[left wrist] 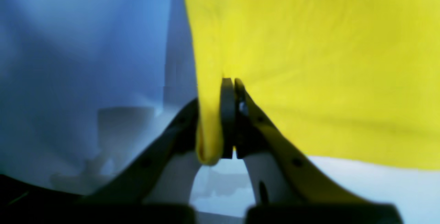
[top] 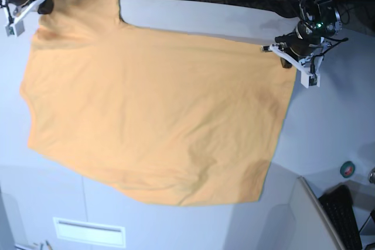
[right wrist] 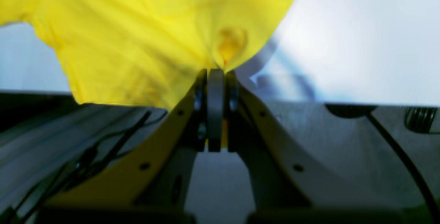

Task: Layout the t-shirt on the table in an organized manner, then fold the t-shirt properly
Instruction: 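Lower the shirt flat and pull the shoulders apart with both grippers, then fold the shoulder edge over toward the hem with both grippers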

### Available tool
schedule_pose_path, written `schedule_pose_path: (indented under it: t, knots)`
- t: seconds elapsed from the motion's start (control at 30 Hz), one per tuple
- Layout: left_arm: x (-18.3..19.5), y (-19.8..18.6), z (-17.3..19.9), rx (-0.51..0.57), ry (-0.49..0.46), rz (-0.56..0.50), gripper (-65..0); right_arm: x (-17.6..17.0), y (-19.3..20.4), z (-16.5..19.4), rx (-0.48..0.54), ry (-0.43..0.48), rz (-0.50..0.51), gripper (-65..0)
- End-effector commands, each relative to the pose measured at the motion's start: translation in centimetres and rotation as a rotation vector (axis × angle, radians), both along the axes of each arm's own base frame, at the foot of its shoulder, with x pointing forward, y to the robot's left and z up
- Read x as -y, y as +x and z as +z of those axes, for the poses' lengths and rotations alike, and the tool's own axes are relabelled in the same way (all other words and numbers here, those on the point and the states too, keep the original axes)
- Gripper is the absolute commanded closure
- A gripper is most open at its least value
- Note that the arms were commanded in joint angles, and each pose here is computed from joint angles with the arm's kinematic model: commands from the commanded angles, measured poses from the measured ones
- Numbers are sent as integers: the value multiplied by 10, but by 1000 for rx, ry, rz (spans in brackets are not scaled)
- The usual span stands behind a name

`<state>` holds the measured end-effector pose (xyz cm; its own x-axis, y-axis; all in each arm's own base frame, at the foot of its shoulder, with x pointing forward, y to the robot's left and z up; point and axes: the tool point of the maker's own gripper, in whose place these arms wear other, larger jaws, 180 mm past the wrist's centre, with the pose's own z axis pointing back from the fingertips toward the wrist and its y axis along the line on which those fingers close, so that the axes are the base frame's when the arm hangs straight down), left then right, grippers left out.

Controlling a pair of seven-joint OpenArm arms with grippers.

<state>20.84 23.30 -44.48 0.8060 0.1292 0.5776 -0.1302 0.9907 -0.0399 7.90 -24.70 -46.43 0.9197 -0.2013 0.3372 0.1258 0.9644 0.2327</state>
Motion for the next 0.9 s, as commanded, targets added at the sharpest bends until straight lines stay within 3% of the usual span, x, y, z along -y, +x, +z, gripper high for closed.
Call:
schedule_pose_path:
  t: [0.0, 0.2, 0.37, 0.6, 0.87]
  knots:
    - [-2, 0, 6, 26, 9, 7, 0, 4, 4, 9, 35, -17, 6, 0]
    - [-2, -14, 1, -3, 11, 7, 0, 1, 2, 27, 52, -50, 48, 0]
    - [-1, 0, 24, 63, 36, -12, 0, -5, 25, 56, 134, -98, 96, 0]
    - [2, 27, 45, 140, 43, -24, 0, -7, 77, 75, 240, -120, 117, 0]
    - [11, 62, 36, 163, -30, 19, 0, 13, 148, 95, 305, -144, 125, 0]
